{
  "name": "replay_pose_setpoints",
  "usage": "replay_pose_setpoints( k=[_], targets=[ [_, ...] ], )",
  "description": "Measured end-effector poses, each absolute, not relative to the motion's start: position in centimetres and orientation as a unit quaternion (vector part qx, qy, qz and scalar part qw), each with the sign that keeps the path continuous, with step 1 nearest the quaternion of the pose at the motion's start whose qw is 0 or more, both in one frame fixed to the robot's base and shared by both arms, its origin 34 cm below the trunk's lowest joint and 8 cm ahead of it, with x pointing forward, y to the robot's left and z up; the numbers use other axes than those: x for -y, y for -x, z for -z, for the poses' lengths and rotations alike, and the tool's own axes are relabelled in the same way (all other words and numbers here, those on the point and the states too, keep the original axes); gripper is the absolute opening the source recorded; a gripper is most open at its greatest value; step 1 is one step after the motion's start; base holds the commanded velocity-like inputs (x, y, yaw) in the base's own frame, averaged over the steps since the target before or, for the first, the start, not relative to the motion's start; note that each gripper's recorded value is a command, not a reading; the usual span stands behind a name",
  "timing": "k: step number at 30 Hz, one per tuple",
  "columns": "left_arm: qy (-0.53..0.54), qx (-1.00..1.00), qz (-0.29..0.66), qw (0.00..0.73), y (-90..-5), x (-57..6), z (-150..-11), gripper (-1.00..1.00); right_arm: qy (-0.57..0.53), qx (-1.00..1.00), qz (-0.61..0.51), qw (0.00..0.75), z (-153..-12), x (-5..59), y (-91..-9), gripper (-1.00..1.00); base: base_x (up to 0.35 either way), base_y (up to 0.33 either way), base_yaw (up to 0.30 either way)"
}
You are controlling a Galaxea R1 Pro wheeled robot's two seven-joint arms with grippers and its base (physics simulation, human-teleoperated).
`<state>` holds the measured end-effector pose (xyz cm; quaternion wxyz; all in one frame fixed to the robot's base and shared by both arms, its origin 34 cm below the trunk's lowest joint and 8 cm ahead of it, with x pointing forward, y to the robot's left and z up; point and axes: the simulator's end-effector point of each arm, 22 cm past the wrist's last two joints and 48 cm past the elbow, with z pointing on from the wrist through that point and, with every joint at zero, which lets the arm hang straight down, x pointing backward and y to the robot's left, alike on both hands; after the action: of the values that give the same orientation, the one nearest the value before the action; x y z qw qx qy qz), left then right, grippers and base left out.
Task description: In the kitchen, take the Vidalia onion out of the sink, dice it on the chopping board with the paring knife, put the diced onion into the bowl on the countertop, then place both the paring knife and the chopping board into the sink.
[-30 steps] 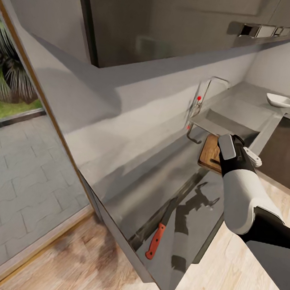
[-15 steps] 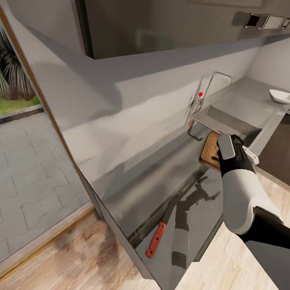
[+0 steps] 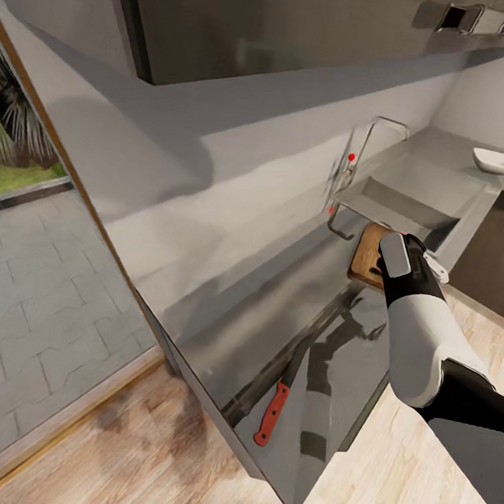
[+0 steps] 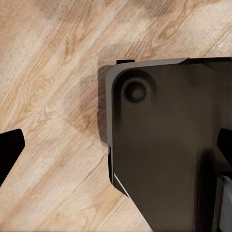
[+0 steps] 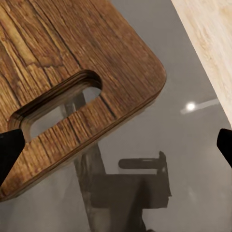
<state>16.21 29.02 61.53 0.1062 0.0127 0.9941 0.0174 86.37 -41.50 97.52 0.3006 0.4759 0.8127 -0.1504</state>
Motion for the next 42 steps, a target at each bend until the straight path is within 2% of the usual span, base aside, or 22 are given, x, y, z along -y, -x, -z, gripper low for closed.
replay_pose_setpoints(
  k=[42],
  targets=[
    [-0.014, -0.996, -0.017, 0.082, -14.3, -29.0, -61.3, 1.00, -0.469, -0.821, 0.160, 0.285, -93.9, 41.6, -86.3, 1.00, 0.034, -0.026, 0.000]
  ],
)
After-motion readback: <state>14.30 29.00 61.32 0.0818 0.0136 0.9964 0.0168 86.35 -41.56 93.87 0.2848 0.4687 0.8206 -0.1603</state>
